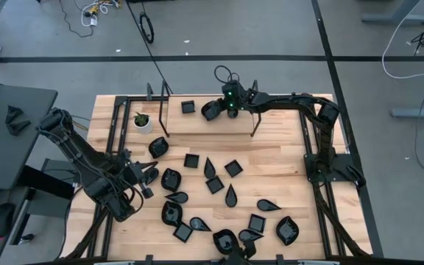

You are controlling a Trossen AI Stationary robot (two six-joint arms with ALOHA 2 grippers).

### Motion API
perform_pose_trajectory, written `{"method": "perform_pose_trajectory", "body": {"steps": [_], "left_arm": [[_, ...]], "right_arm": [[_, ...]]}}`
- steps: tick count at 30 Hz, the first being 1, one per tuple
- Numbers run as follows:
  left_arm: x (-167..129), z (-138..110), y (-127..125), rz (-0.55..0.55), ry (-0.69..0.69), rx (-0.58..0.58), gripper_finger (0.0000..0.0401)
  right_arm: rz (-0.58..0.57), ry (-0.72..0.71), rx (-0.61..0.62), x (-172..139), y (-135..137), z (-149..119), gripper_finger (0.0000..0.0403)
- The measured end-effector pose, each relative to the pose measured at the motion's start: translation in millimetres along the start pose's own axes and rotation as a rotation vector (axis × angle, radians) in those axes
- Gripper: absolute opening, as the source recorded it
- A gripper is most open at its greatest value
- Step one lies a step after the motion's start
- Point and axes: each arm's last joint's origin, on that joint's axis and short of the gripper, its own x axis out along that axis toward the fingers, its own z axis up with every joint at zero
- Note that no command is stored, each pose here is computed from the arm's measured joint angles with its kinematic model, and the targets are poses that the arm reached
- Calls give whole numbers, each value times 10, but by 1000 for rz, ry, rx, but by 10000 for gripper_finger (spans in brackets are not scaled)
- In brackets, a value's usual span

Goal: Pick & Place Mini shaped plates
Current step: Stack the black leaf shaped bowl on top of the other black leaf shaped bowl on the shelf

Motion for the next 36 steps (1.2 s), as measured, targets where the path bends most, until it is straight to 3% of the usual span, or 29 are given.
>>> {"method": "perform_pose_trajectory", "body": {"steps": [4,9,14,18,24,36], "left_arm": [[0,0,0,0,0,1,14],[20,6,6,11,1,-2,14],[74,19,22,40,8,-12,14],[123,31,38,65,16,-21,14],[191,46,63,101,26,-34,14],[227,54,77,119,33,-35,14]], "right_arm": [[54,-18,-54,-40,81,19,158],[126,-80,-201,-262,380,29,160],[209,-90,-364,-436,669,-68,129],[269,-5,-460,-447,800,-250,80],[254,81,-507,-343,771,-390,7],[183,156,-531,-66,596,-521,4]]}}
